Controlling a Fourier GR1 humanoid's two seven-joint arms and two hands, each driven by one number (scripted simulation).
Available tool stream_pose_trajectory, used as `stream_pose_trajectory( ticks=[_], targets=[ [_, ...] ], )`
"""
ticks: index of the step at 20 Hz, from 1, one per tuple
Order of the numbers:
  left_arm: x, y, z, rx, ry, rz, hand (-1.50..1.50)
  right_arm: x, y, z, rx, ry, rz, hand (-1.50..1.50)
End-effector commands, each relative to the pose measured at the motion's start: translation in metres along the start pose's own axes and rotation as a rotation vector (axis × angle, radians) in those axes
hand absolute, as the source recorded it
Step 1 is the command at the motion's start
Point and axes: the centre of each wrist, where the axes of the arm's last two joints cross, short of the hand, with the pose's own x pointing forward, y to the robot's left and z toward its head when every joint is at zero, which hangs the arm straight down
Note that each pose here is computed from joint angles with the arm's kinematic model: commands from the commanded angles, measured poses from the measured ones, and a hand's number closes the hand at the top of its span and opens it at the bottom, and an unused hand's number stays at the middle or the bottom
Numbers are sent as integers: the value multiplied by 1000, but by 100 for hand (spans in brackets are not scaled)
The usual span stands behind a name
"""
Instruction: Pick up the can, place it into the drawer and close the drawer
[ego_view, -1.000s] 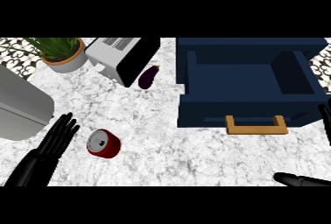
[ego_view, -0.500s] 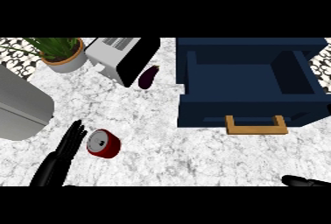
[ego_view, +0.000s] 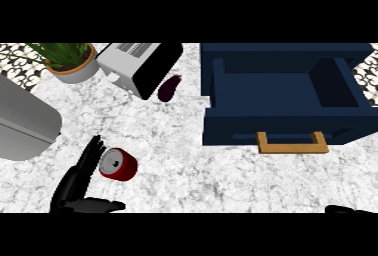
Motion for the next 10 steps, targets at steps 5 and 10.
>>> stream_pose_trajectory(
  ticks=[5, 10],
  targets=[
    [-28, -5, -11, 25, 18, 21, -150, 7, -7, -2, -17, -15, 11, -150],
    [-49, 0, -26, 51, 18, 10, -150, 22, -21, 12, 13, -17, 10, -150]
  ],
)
